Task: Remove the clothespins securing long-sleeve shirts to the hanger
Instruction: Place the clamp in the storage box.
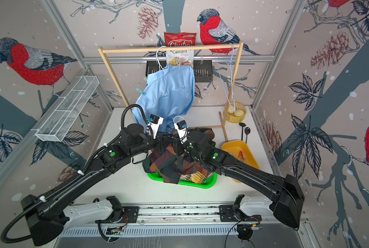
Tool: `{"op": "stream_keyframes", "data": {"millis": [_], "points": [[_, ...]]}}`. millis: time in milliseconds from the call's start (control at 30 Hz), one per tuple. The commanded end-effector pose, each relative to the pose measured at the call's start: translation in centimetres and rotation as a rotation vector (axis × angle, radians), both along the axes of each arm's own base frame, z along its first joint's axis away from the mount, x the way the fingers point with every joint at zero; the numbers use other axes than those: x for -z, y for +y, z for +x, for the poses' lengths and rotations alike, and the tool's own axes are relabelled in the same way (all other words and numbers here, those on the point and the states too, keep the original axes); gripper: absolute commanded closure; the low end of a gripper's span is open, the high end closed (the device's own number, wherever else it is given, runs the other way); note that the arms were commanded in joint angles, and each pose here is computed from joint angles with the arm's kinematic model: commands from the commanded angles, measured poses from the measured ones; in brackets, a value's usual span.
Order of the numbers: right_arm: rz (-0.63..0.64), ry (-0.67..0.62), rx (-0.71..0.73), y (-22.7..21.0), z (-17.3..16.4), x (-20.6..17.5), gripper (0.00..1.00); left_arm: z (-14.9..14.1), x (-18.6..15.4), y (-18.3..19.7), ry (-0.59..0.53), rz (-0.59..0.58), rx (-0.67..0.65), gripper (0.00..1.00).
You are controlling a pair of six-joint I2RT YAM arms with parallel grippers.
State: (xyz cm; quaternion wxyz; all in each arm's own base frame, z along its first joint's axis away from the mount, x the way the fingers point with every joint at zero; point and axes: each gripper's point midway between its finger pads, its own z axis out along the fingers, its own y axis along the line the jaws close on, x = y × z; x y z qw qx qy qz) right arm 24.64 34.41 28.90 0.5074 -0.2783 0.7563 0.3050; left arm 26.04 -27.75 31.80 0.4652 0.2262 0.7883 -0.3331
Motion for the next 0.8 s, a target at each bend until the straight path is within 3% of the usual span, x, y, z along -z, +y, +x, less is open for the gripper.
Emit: {"op": "stream_keyframes", "data": {"millis": [0,133,333,467,600,767], "points": [[0.055,-0.035,0.015,0.2,0.5,-1.8,0.66,-0.7,0.5,-0.5,0.036,-0.008,0.043,0.90],[0.045,-0.028,0.014,0.1,0.4,-1.4,0.78,-0.4,1.0,-0.3,0.035,0.006,0.029,0.83],[0.032,-0.010,0.020,-0.6,0.0,-0.6,0.81,0.0,0.5,0.0,0.013,0.014,0.008,0.65],[0.022,0.013,0.064,-2.0,0.2,0.4,0.83,0.8,-0.7,0.9,-0.025,0.008,-0.044,0.47],[0.029,0.073,0.218,-6.2,2.4,1.6,0.84,2.0,-2.1,3.5,-0.069,-0.016,-0.141,0.35],[0.071,0.190,0.533,-15.4,6.0,4.1,0.83,2.2,-0.4,4.8,-0.076,0.043,-0.178,0.35]]}}
